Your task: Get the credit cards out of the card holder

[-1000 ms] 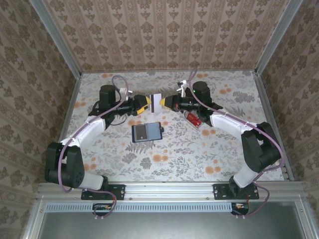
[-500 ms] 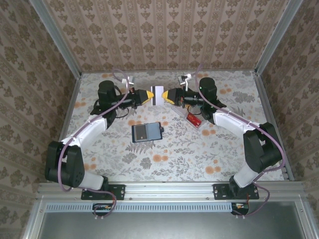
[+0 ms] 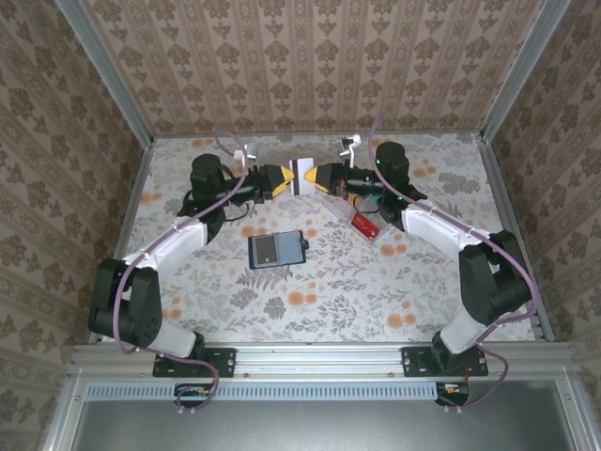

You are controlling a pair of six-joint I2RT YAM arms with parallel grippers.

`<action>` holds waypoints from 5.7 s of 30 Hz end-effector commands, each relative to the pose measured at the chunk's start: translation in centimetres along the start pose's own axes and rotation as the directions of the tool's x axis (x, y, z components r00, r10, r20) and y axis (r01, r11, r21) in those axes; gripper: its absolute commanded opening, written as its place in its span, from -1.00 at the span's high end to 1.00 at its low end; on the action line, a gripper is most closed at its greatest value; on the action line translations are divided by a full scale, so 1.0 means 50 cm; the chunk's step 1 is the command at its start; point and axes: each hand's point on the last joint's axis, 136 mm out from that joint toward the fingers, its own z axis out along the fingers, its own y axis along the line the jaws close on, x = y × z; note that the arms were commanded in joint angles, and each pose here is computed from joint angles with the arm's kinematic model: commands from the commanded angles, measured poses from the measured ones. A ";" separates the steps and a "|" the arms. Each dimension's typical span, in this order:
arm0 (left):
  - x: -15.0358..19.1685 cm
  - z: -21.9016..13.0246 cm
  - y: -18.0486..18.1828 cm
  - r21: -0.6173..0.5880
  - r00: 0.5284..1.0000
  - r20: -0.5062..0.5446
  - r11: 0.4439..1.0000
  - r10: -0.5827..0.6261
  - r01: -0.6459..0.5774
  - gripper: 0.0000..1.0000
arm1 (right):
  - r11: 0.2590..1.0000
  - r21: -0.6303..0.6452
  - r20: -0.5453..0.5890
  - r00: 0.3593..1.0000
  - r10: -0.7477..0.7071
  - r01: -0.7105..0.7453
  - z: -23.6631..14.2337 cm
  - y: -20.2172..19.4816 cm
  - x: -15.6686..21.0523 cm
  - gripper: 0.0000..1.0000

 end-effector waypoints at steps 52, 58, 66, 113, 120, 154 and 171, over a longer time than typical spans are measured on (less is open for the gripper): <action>0.107 -0.196 0.367 -0.731 0.983 0.000 0.671 -0.186 0.127 -1.00 | 0.162 0.441 -0.878 0.462 -0.128 0.883 -0.098 -0.477 -0.021 0.89; 0.114 -0.196 0.373 -0.734 0.980 -0.005 0.666 -0.201 0.133 -1.00 | 0.098 0.447 -0.884 0.456 -0.101 0.889 -0.099 -0.491 -0.028 0.60; 0.118 -0.200 0.373 -0.742 0.978 -0.011 0.658 -0.207 0.131 -1.00 | 0.036 0.528 -0.833 0.525 -0.176 0.849 -0.090 -0.437 -0.073 0.53; 0.133 -0.355 0.390 -0.748 0.952 0.217 0.590 -0.217 0.305 -0.96 | 0.427 0.794 -0.478 0.879 -0.001 0.432 0.203 -0.374 0.319 -0.03; 0.136 -0.329 0.374 -0.698 0.953 0.183 0.650 -0.243 0.300 -0.66 | 0.363 0.822 -0.485 0.873 0.043 0.439 0.178 -0.422 0.328 0.08; 0.181 -0.172 0.437 -0.628 0.928 -0.036 0.731 -0.370 0.267 0.14 | 0.407 0.837 -0.452 0.881 0.137 0.366 0.158 -0.471 0.359 0.34; 0.178 -0.153 0.440 -0.598 0.927 -0.070 0.760 -0.368 0.256 0.49 | 0.461 0.820 -0.439 0.890 0.127 0.338 0.171 -0.450 0.343 0.35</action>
